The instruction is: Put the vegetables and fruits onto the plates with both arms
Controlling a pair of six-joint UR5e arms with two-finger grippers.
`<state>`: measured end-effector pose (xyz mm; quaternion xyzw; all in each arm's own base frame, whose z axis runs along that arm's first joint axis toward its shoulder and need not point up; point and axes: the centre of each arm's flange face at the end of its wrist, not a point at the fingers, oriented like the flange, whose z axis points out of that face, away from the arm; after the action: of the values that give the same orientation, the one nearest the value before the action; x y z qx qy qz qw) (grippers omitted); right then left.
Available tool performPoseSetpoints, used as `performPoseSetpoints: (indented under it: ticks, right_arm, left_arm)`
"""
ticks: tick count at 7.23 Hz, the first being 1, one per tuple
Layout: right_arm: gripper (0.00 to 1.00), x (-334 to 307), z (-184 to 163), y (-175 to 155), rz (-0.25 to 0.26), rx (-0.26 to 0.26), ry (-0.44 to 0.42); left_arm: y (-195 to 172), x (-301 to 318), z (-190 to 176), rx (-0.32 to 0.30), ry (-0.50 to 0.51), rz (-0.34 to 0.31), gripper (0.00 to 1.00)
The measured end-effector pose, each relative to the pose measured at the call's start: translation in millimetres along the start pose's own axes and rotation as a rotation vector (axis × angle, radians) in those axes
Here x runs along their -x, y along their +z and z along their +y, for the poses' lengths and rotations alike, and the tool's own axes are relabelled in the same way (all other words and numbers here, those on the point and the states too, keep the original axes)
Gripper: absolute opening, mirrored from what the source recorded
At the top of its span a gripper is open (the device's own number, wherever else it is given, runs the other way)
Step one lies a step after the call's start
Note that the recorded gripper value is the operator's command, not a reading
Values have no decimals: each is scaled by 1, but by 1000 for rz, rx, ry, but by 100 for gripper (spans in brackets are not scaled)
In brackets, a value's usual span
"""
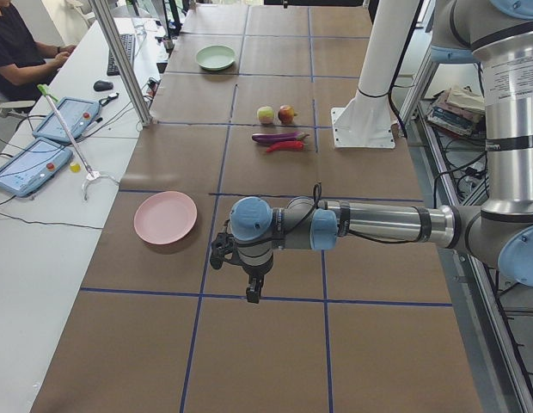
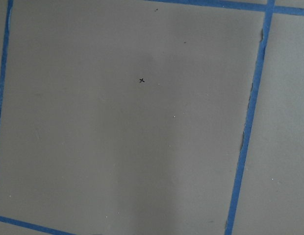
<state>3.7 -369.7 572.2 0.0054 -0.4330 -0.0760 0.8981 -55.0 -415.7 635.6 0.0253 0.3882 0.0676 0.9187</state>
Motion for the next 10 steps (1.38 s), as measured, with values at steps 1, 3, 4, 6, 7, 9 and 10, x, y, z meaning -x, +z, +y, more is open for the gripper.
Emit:
performPoseSetpoints:
  ticks: [1,3,4,6,7,9,10]
  right_arm:
    - [100,5,-1,2,-9,5,-12]
    - [100,26,-9,15,-21,19,-62]
    - [100,43,-13,23,-29,14,-60]
    - [100,93,-28,36,-65,-18,-18]
    - [100,130,-45,42,-94,-23,12]
    - [100,237,-81,51,-172,-5,91]
    - [100,300,-93,58,-206,10,130]
  left_arm:
    - [0,0,-1,-11,10,-1,100]
    - [-4,-4,-1,-25,22,-1,100]
    - [-5,-6,-2,-28,25,-1,100]
    - [-6,-7,-2,-31,30,-1,100]
    - [-6,-8,-3,-32,32,-1,100]
    - [-7,-10,-5,-44,47,-3,100]
    - [-7,-10,-5,-49,52,-3,100]
